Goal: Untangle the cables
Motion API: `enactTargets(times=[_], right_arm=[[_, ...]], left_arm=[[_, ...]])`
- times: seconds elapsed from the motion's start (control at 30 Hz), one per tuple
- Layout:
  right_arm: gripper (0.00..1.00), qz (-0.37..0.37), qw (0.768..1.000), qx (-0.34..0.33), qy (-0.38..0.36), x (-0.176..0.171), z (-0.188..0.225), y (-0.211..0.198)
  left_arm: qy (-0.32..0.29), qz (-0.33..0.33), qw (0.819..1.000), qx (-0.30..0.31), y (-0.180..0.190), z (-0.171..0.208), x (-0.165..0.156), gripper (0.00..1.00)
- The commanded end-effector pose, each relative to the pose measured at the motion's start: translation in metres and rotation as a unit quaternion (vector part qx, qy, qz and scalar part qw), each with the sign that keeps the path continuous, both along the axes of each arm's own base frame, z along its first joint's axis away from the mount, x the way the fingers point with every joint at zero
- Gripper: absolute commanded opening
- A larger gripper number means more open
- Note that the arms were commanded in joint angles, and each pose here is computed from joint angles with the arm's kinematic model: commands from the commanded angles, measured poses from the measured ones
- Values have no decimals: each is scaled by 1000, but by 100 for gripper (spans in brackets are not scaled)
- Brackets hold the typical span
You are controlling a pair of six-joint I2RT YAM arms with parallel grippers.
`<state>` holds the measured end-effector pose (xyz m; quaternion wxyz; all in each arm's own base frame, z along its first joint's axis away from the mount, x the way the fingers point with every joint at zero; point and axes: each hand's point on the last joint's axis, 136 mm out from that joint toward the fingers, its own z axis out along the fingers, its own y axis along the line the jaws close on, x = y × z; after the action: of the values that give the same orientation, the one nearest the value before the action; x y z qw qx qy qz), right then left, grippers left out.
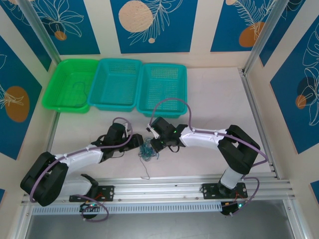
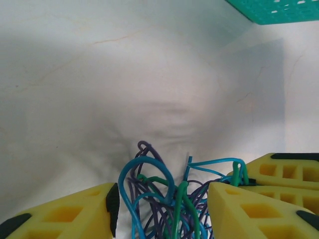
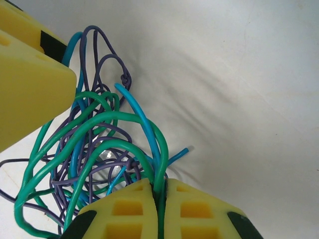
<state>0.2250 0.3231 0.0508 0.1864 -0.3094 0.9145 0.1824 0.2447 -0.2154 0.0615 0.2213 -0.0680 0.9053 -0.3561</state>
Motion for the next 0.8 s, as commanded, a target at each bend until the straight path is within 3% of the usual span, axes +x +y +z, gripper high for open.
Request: enactTargets(times=[0.0,0.33,0.57,0.77], right_arm=[[0,4,1000,18,5,0,8,11],[0,-19,1000,4,-3,5,6,3],[0,-106,994,-26,-23,23,0,-34],[0,-303,950,-72,-7,44,-12,-136]], left_arm=[[-11,-9,999,-28,-9,7,3,50],[48,31,997,51,18,-29,-6,2],[28,80,992,95,49,-23,-5,0],[12,126,986,110,89,-7,-5,0]])
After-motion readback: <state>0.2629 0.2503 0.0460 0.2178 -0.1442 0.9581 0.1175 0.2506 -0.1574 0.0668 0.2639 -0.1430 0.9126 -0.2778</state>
